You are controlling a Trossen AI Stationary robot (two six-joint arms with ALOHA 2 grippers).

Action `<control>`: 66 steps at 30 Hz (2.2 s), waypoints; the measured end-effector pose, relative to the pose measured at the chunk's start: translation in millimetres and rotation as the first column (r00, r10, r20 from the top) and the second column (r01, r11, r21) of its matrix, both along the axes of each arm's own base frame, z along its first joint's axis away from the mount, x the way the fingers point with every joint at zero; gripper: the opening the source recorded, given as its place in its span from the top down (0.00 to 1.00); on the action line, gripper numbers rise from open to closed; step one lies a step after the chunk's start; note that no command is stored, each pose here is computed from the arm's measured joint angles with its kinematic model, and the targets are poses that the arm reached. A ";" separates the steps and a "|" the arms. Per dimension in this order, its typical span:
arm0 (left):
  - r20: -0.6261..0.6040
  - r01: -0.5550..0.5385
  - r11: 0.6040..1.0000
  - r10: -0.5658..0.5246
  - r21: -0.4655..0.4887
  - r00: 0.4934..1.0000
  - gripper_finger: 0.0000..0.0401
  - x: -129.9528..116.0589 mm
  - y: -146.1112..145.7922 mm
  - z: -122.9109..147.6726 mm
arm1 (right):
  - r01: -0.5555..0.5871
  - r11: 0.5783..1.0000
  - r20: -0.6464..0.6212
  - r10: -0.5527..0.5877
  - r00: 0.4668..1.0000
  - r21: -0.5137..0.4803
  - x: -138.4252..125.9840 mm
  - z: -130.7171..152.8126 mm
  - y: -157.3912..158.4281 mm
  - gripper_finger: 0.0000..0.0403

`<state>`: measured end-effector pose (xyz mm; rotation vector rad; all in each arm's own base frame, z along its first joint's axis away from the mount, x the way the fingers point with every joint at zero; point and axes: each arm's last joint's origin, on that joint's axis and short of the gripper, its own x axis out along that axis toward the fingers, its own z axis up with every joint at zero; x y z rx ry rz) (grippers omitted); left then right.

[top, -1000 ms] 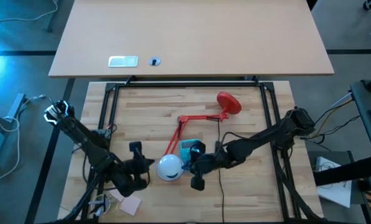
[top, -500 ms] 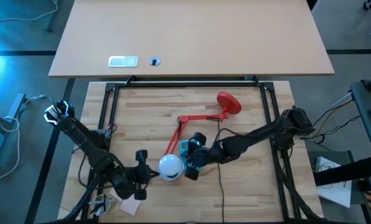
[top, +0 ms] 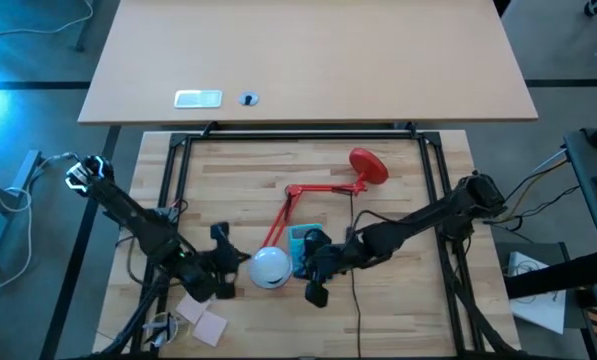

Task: Screw lightbulb
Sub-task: Insert the lightbulb into the orange desk lamp, then return to Home Position

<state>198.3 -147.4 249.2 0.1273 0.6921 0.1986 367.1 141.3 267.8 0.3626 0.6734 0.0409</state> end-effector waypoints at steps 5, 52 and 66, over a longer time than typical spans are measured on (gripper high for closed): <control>0.055 -0.019 1.000 0.020 -0.020 0.998 1.00 -20.6 17.9 24.0 | 0.029 0.999 0.026 -0.029 0.999 -0.024 -13.4 20.6 -6.2 0.99; 0.630 0.096 0.995 -0.093 0.030 0.771 1.00 -52.2 242.2 27.4 | 0.143 0.989 0.711 -0.116 0.694 0.022 -249.5 -41.3 -138.8 0.99; 0.707 0.158 0.987 -0.098 -0.020 0.700 1.00 -70.0 273.5 15.7 | 0.236 0.970 0.661 -0.140 0.737 -0.057 -255.9 -47.5 -162.0 0.99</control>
